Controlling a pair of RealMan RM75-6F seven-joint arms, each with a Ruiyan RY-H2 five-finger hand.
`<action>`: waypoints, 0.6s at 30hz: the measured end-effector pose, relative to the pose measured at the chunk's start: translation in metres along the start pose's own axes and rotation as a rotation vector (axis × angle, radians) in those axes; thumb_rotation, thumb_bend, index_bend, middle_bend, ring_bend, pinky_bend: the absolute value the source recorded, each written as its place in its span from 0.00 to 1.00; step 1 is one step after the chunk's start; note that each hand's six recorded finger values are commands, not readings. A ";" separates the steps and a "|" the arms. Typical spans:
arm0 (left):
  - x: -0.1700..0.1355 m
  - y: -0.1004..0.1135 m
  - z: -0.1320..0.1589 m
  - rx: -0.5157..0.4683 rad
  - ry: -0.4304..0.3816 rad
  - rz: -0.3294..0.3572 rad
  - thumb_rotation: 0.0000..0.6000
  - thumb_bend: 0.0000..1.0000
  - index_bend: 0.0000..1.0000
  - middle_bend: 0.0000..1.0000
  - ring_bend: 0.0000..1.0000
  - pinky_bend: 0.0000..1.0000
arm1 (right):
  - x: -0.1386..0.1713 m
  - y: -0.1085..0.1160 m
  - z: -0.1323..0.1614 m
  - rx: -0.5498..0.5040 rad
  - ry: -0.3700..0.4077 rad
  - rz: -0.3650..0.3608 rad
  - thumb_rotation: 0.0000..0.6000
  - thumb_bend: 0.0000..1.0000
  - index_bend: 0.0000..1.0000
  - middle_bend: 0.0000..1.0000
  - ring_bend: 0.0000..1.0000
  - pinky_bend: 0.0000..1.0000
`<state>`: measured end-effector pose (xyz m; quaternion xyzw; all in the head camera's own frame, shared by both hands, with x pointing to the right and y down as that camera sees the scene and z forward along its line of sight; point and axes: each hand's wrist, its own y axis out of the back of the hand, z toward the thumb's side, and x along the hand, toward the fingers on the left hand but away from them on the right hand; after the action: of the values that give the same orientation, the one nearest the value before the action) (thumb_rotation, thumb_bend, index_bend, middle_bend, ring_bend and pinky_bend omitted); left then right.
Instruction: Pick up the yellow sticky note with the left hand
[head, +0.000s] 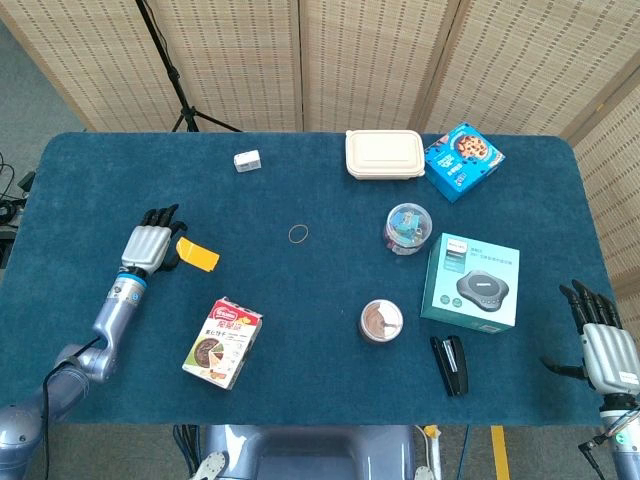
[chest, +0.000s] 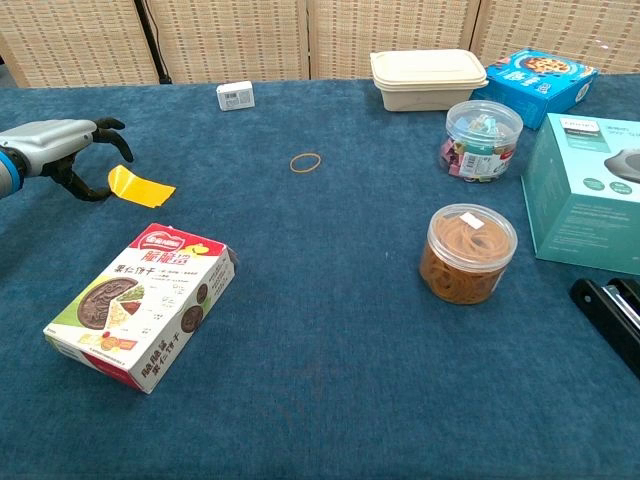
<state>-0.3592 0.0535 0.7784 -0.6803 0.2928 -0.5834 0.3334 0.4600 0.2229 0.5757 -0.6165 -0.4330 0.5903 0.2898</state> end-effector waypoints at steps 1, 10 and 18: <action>0.000 0.000 0.000 0.002 0.000 -0.001 1.00 0.36 0.32 0.00 0.00 0.00 | 0.000 0.000 0.000 0.000 0.000 0.001 1.00 0.00 0.00 0.00 0.00 0.00; -0.001 -0.001 0.002 -0.007 -0.005 -0.003 1.00 0.40 0.32 0.00 0.00 0.00 | 0.000 -0.001 0.001 -0.001 0.002 0.004 1.00 0.00 0.00 0.00 0.00 0.00; -0.003 0.002 0.006 -0.010 -0.025 0.002 1.00 0.42 0.33 0.00 0.00 0.00 | 0.000 -0.001 0.001 -0.004 0.003 0.004 1.00 0.00 0.00 0.00 0.00 0.00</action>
<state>-0.3534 0.0554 0.7745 -0.6888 0.2920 -0.5732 0.3341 0.4587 0.2232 0.5758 -0.6190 -0.4322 0.5891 0.2881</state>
